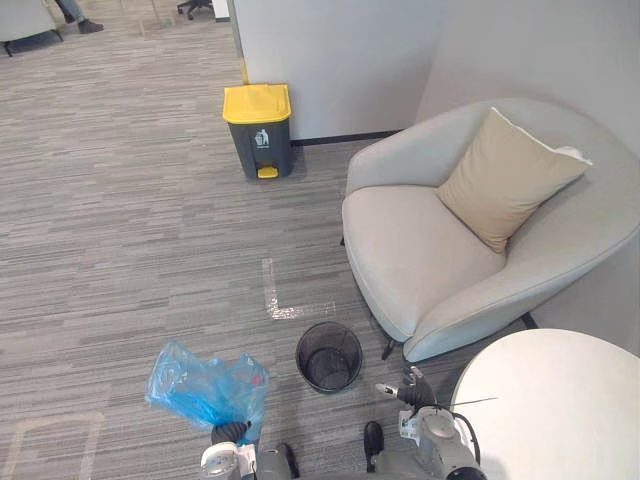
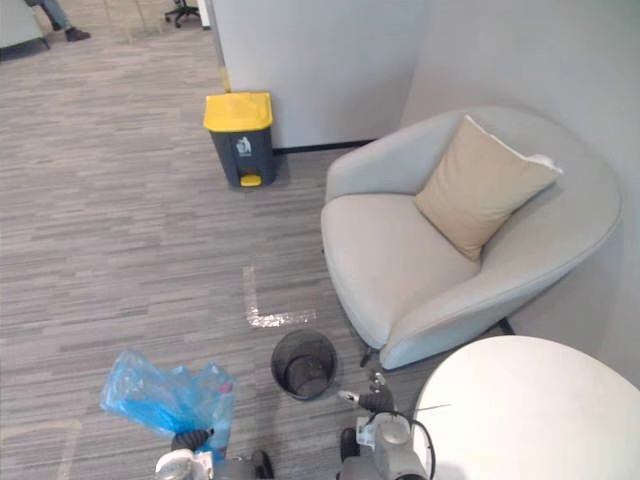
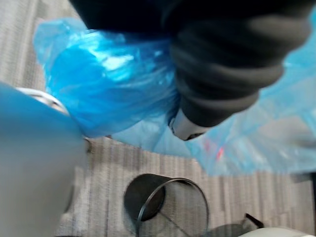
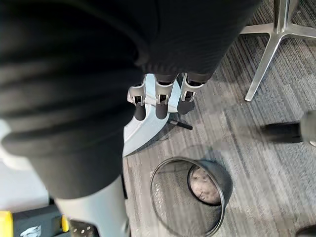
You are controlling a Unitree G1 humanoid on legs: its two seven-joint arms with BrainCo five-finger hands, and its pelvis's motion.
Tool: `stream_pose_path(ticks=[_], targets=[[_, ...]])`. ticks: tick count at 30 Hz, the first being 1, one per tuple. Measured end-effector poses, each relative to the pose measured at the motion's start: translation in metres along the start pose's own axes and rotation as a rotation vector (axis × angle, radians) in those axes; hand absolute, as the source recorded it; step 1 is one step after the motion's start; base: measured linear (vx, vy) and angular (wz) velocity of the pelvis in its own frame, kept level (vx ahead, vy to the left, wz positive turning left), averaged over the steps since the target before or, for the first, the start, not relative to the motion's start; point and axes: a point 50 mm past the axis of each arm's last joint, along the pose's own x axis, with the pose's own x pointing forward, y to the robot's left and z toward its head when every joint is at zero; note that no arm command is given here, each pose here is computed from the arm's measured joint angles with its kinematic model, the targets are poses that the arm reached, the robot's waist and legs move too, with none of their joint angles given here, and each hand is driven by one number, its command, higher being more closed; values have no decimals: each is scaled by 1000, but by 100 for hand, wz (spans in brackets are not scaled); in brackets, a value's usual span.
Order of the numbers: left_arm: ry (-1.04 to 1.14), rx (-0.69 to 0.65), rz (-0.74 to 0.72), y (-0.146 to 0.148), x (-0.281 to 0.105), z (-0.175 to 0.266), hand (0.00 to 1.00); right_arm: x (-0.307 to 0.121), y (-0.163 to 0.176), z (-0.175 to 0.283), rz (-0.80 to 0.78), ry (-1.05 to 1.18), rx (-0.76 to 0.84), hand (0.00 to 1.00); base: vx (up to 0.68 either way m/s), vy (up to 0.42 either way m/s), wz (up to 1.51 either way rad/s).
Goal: Gather rubbish on tea table into small bin, then transfer packed bag to large trash can.
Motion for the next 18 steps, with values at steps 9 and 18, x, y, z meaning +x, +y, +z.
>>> stream_pose_path(ticks=[9,18], targets=[[-30,-41,-53,-24,-1,12,100,4,-3,9,-56,-26,-1,0,-126,-91,44],[-71,-38,-77,-32,-2,23,100,0,-4,6,-101,-27,37,0,-175,29,44]])
